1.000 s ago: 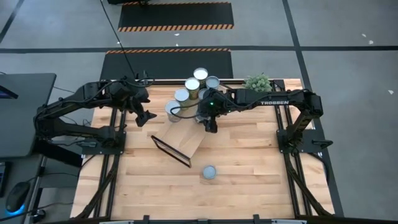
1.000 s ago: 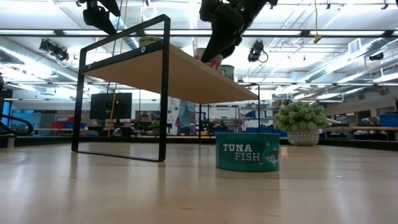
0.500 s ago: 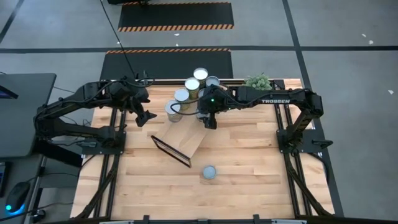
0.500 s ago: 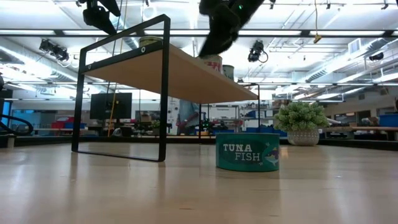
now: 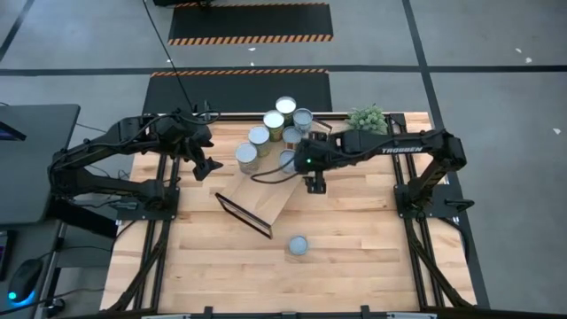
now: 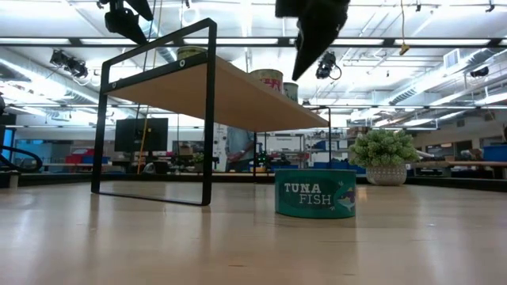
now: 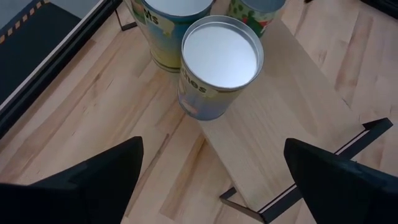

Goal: Pick and place cans onto a shelf
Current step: Put the canned green peas on the shelf, then put the green tuna can on the shelf

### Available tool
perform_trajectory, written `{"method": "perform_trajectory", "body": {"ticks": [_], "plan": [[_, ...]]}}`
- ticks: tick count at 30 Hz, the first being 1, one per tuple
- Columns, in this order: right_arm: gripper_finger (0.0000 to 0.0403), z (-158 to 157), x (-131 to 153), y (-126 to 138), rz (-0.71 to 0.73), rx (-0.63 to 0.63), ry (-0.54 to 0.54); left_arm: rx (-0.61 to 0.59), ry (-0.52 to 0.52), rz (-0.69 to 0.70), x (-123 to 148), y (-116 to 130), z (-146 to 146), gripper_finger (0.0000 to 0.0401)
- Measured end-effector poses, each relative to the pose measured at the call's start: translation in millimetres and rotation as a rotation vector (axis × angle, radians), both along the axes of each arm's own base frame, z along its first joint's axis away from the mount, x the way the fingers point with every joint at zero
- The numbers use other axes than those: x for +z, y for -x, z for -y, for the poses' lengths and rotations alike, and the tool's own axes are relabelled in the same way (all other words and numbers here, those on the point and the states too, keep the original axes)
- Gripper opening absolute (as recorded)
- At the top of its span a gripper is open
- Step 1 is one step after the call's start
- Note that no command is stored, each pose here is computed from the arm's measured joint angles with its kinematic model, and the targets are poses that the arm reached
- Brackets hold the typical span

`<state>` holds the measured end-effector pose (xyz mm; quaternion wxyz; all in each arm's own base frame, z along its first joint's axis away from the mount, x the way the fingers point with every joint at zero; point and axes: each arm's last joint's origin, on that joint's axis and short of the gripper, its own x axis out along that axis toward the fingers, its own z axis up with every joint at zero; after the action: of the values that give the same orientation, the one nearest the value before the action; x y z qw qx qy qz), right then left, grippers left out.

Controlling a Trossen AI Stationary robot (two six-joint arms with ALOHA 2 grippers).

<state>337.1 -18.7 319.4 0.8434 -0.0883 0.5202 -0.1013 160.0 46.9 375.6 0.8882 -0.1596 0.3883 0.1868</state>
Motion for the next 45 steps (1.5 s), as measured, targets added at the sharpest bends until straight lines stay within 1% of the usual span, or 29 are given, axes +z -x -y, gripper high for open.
{"method": "perform_trajectory", "body": {"ticks": [4, 8, 10, 17, 21, 23, 26, 30, 34, 37, 39, 41, 43, 45], "plan": [[0.0348, 1, -23, -3, 0.046, -0.14, 0.007, 0.0, 0.0, 0.0, 0, 0, 0, 0.0396], [0.0348, 3, -31, -5, 0.107, -0.251, 0.081, 0.001, 0.001, 0.0, 0, 0, 0, 0.0396], [0.0348, 4, -30, -5, 0.124, -0.279, 0.107, 0.001, 0.001, 0.0, 0, 0, 0, 0.0396], [0.0348, 11, -27, -13, 0.237, -0.363, 0.093, 0.002, 0.003, 0.0, 0, 0, 0, 0.0396], [0.0348, 17, -26, -14, 0.265, -0.405, 0.095, 0.001, 0.003, 0.0, 0, 0, 0, 0.0396], [0.0348, 18, -27, -12, 0.243, -0.406, 0.098, 0.001, 0.004, 0.0, 0, 0, 0, 0.0396], [0.0348, 15, -24, -3, 0.197, -0.391, 0.088, -0.011, 0.02, -0.001, 0, 0, 1, 0.0396], [0.0348, -2, -14, 7, 0.172, -0.288, 0.001, -0.02, 0.038, -0.026, -2, 2, 2, 0.0396], [0.0348, -27, 2, 18, 0.217, -0.191, -0.035, -0.025, 0.045, -0.026, -2, 2, 2, 0.0396], [0.0348, -46, 5, 20, 0.258, -0.095, -0.075, -0.027, 0.047, -0.024, -2, 2, 2, 0.0396], [0.0348, -58, 0, 19, 0.298, -0.021, -0.125, -0.028, 0.042, -0.014, -2, 1, 2, 0.0396], [0.0348, -68, -12, 18, 0.344, 0.027, -0.172, -0.005, 0.021, 0.009, 0, 0, 0, 0.0396], [0.0348, -77, -27, 18, 0.376, 0.051, -0.21, 0.051, -0.021, 0.041, 3, -2, -2, 0.0396], [0.0348, -85, -38, 17, 0.416, 0.056, -0.256, 0.093, -0.055, 0.103, 9, 0, -1, 0.0395]]}}
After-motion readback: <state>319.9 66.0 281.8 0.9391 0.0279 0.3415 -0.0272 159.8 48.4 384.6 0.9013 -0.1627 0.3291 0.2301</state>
